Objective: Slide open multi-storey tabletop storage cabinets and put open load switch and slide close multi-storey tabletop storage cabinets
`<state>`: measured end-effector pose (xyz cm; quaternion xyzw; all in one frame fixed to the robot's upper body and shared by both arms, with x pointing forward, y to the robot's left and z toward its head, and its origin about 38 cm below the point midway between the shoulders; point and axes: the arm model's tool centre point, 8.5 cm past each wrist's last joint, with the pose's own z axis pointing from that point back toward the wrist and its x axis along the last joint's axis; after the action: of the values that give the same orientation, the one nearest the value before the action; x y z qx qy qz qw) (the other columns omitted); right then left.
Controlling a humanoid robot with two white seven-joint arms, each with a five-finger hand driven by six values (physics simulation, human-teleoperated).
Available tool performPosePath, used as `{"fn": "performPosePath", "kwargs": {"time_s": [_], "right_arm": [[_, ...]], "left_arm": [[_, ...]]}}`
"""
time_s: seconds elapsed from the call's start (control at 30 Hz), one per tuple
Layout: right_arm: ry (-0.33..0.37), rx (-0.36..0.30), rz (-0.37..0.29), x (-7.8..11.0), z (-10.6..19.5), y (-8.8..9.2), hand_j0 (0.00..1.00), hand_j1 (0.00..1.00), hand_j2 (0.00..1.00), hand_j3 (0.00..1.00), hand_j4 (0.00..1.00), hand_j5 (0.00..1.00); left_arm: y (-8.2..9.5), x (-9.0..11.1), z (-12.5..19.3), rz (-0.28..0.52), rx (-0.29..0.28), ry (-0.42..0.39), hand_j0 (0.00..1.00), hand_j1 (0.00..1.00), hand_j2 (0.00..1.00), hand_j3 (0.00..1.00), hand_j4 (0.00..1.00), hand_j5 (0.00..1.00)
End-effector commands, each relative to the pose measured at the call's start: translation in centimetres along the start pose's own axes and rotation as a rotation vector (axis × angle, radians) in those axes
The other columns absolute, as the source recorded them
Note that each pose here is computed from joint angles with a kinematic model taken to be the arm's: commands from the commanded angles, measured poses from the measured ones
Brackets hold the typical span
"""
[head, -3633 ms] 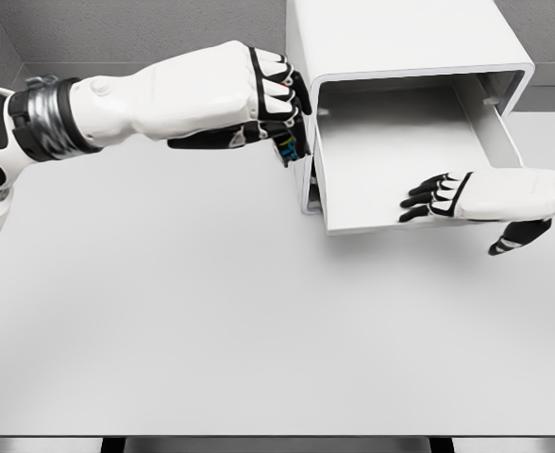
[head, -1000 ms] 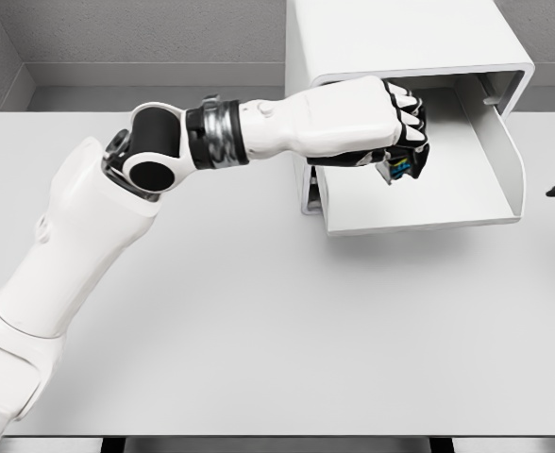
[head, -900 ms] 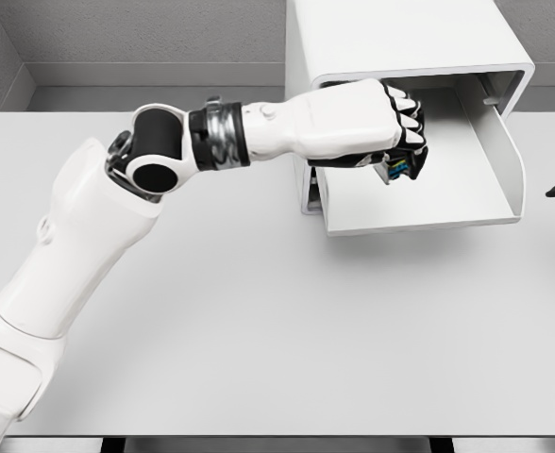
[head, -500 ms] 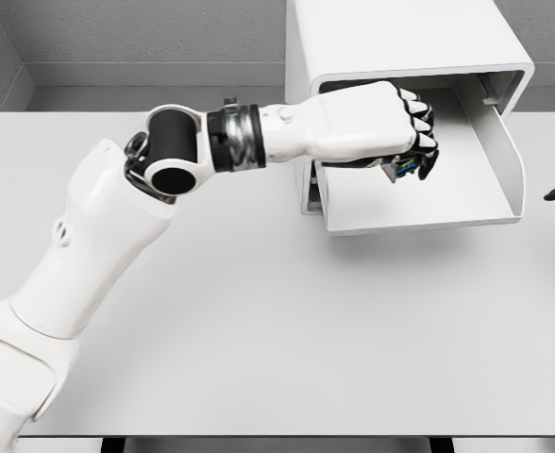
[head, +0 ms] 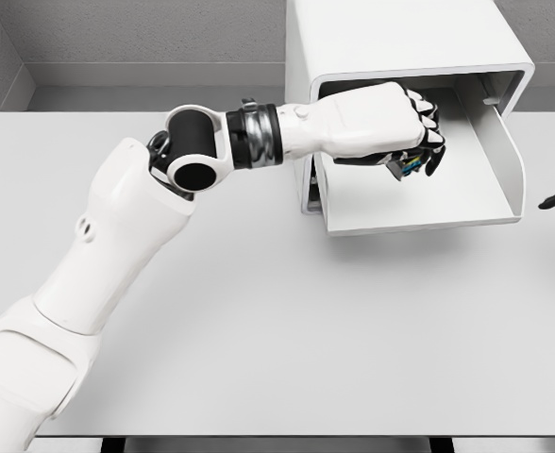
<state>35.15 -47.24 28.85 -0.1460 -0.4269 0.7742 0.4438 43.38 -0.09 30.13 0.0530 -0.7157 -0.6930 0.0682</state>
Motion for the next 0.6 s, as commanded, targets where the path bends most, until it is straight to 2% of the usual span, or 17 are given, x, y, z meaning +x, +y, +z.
{"fn": "performPosePath", "kwargs": {"time_s": [0.0, 0.37, 0.43, 0.47, 0.57], "right_arm": [[0.001, -0.003, -0.004, -0.01, 0.05, -0.05, 1.0, 1.0, 1.0, 1.0, 1.0, 1.0], [0.004, 0.01, 0.0, -0.05, -0.11, 0.3, 1.0, 1.0, 1.0, 1.0, 1.0, 1.0], [0.0, 0.009, 0.0, 0.0, -0.29, 0.32, 1.0, 1.0, 1.0, 1.0, 1.0, 1.0], [0.0, 0.011, 0.0, 0.0, -0.31, 0.36, 1.0, 1.0, 1.0, 1.0, 1.0, 1.0], [-0.002, 0.01, -0.001, 0.02, -0.37, 0.36, 1.0, 1.0, 1.0, 1.0, 1.0, 1.0]], "left_arm": [[-0.36, -0.34, -0.16, 0.021, -0.001, 0.009, 0.41, 0.41, 0.41, 0.41, 0.41, 0.41], [0.19, -0.85, 0.09, 0.018, 0.009, 0.023, 0.44, 0.44, 0.44, 0.44, 0.44, 0.44], [0.18, -0.88, 0.15, 0.017, 0.008, 0.024, 0.48, 0.48, 0.48, 0.48, 0.48, 0.48], [0.19, -0.85, 0.09, 0.018, 0.009, 0.023, 0.56, 0.56, 0.56, 0.56, 0.56, 0.56], [0.17, -0.92, 0.15, 0.018, 0.007, 0.027, 0.64, 0.64, 0.64, 0.64, 0.64, 0.64]]}}
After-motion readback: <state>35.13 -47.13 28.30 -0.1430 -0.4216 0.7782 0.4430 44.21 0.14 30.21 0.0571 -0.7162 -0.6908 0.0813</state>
